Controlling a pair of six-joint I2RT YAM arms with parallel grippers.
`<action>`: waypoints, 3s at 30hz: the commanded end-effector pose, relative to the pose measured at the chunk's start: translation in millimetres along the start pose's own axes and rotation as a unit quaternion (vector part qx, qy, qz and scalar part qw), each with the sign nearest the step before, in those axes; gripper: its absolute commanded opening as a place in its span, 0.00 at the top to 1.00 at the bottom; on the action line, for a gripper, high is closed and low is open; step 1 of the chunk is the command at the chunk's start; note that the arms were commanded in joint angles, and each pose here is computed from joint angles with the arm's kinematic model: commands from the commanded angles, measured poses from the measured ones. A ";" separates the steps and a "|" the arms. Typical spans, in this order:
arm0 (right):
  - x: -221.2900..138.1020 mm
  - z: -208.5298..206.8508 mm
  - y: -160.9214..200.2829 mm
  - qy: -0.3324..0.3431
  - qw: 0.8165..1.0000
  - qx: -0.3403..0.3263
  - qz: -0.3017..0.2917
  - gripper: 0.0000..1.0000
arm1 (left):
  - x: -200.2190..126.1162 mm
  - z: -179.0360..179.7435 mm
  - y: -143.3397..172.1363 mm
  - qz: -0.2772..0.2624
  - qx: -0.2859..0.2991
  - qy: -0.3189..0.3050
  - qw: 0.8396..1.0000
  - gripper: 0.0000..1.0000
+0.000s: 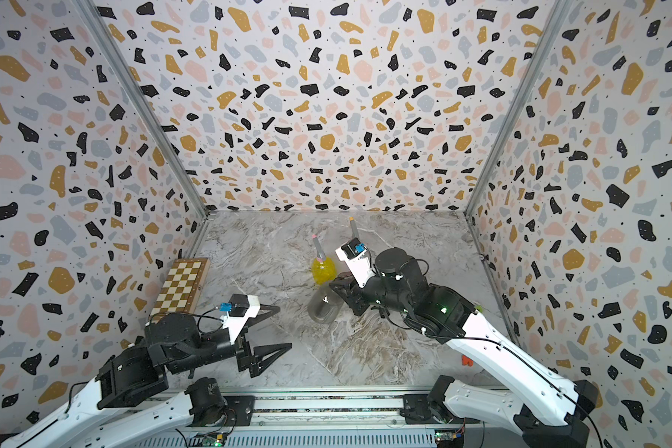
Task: Attach spray nozzles to spray bottles
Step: Pick up the spray bottle from the center of the board, then pick up the spray nozzle from the center of the board.
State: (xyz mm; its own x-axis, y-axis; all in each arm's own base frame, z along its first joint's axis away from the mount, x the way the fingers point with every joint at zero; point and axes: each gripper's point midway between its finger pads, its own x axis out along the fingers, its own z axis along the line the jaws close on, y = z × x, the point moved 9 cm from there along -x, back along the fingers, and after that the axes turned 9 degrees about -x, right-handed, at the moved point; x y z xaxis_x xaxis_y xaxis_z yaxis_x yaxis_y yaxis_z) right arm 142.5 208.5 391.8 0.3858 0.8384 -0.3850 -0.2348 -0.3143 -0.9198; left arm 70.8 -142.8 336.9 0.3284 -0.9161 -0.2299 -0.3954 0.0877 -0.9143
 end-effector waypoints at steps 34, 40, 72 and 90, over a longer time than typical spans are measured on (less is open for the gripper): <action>-26.7 75.6 -83.4 -0.275 0.943 -0.047 -0.182 1.00 | -2.8 -16.8 -6.7 -0.014 0.014 0.094 0.995 0.01; -21.8 78.8 -81.7 -0.280 0.942 -0.044 -0.178 1.00 | -5.5 -18.6 -9.2 -0.024 0.016 0.100 0.995 0.00; 11.1 -95.0 109.1 0.168 0.945 0.257 0.112 0.29 | -37.3 -22.0 -31.2 -0.089 0.017 0.051 0.995 1.00; 80.3 -153.0 222.2 0.252 0.853 0.281 0.361 0.43 | -53.5 -25.0 -32.9 -0.113 0.029 0.048 0.992 1.00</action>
State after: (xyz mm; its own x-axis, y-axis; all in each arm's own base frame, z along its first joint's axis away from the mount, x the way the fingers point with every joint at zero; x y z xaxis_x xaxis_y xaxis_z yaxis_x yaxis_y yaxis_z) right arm 252.8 137.8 139.4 0.2688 0.2029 -0.9416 -0.9101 -0.2665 -0.3172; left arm 48.5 -112.4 372.9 0.3166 -0.9464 -0.0635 -0.3159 -0.0421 -0.9479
